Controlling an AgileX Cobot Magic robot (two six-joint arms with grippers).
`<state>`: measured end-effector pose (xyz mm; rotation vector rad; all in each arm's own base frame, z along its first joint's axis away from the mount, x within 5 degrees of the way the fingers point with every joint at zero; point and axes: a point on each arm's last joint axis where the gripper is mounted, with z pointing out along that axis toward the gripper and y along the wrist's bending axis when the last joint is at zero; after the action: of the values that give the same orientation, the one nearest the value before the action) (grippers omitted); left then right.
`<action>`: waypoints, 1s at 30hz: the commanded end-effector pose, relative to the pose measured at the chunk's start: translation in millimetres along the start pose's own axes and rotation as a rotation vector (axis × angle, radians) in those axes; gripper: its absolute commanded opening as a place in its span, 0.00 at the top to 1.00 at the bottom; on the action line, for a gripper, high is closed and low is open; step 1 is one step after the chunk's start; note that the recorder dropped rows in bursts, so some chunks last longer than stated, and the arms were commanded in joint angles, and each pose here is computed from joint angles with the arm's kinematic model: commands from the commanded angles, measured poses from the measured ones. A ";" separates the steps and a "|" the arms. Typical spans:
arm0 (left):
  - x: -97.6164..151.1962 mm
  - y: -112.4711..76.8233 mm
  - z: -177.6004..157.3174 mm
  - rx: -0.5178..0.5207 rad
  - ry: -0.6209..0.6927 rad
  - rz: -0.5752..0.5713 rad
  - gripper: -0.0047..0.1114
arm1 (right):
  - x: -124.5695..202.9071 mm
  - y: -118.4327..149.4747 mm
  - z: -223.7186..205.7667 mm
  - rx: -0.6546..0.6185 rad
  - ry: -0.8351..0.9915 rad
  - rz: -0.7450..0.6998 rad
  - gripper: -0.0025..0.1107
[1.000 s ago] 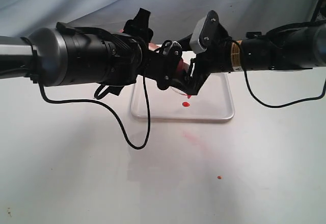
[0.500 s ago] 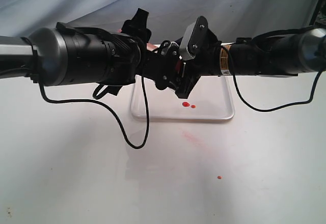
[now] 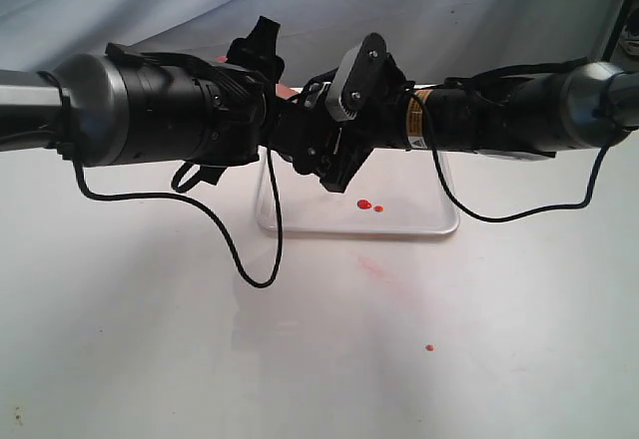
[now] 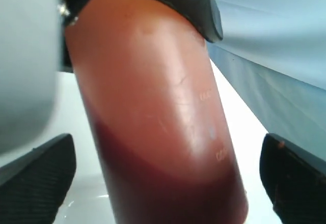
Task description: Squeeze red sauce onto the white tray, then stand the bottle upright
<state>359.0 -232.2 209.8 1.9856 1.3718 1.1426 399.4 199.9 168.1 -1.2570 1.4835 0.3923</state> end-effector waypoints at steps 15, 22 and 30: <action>-2.1 14.0 -11.5 -0.074 -0.020 0.012 0.96 | 8.5 2.7 4.6 0.002 0.078 -0.060 0.04; -2.5 14.1 -11.5 -0.075 -0.024 0.012 0.96 | 5.2 3.2 4.9 -0.002 0.041 -0.039 0.05; -2.5 14.1 -11.5 -0.075 -0.024 0.012 0.96 | 20.7 3.5 12.9 0.046 0.048 0.036 0.05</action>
<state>359.5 -229.6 211.0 1.9914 1.3700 1.1884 400.4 202.6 162.4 -1.2545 1.4693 0.3817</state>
